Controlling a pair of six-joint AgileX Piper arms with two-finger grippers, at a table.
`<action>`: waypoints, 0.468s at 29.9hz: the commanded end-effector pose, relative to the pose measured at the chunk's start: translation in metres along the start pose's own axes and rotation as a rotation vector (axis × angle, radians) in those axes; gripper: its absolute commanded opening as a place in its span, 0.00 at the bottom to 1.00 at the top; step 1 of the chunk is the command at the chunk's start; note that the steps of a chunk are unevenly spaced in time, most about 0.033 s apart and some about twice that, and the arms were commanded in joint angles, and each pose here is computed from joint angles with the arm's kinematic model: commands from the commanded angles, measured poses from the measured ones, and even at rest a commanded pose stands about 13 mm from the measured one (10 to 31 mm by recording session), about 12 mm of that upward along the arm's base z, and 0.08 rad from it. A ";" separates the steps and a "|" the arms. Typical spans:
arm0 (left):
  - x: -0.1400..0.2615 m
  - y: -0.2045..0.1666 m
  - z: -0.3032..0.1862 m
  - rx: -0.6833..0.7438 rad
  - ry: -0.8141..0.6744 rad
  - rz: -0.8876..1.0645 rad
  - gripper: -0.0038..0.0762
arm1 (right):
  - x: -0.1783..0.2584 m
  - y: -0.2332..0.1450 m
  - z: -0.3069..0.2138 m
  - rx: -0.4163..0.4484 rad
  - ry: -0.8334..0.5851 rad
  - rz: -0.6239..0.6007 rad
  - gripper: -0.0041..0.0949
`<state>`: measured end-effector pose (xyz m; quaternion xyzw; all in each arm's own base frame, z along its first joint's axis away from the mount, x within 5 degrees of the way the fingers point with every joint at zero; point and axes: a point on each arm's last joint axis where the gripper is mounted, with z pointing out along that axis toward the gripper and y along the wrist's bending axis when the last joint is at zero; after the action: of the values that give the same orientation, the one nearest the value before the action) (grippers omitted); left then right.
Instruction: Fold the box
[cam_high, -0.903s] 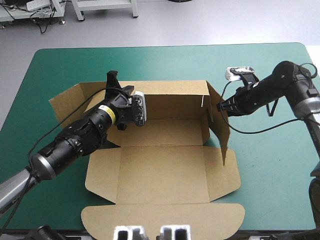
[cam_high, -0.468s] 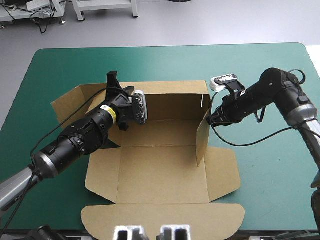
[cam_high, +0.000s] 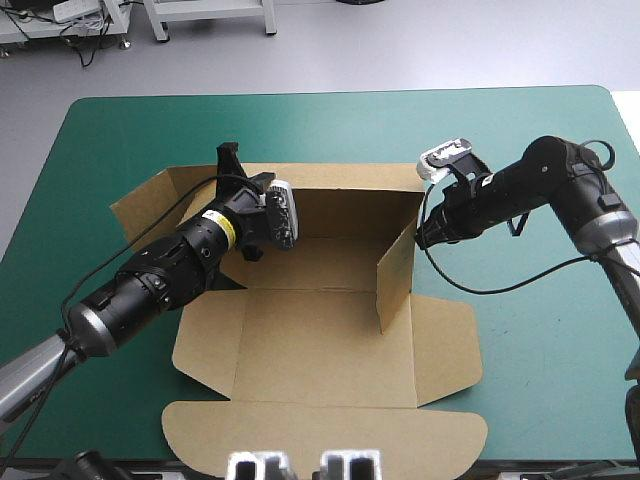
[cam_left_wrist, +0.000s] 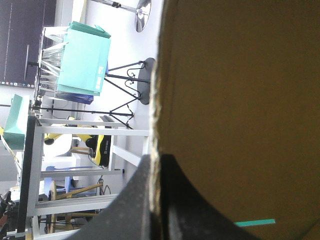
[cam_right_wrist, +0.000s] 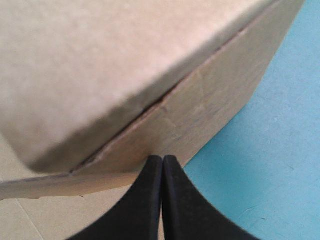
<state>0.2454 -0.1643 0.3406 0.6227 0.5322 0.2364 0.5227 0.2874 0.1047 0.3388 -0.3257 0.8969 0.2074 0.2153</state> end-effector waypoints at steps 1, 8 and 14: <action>-0.010 0.020 -0.013 -0.077 -0.081 -0.029 0.04 | -0.011 0.013 -0.018 -0.003 -0.123 -0.058 0.02; -0.011 0.004 -0.012 -0.040 -0.099 0.009 0.04 | -0.014 0.013 -0.018 0.010 -0.152 -0.080 0.02; -0.012 -0.016 -0.015 -0.003 -0.110 0.101 0.04 | -0.013 0.011 -0.018 0.028 -0.143 -0.094 0.02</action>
<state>0.2317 -0.1655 0.3208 0.6626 0.4983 0.2458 0.5023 0.2900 0.1078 0.3390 -0.3498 0.8835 0.1984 0.2403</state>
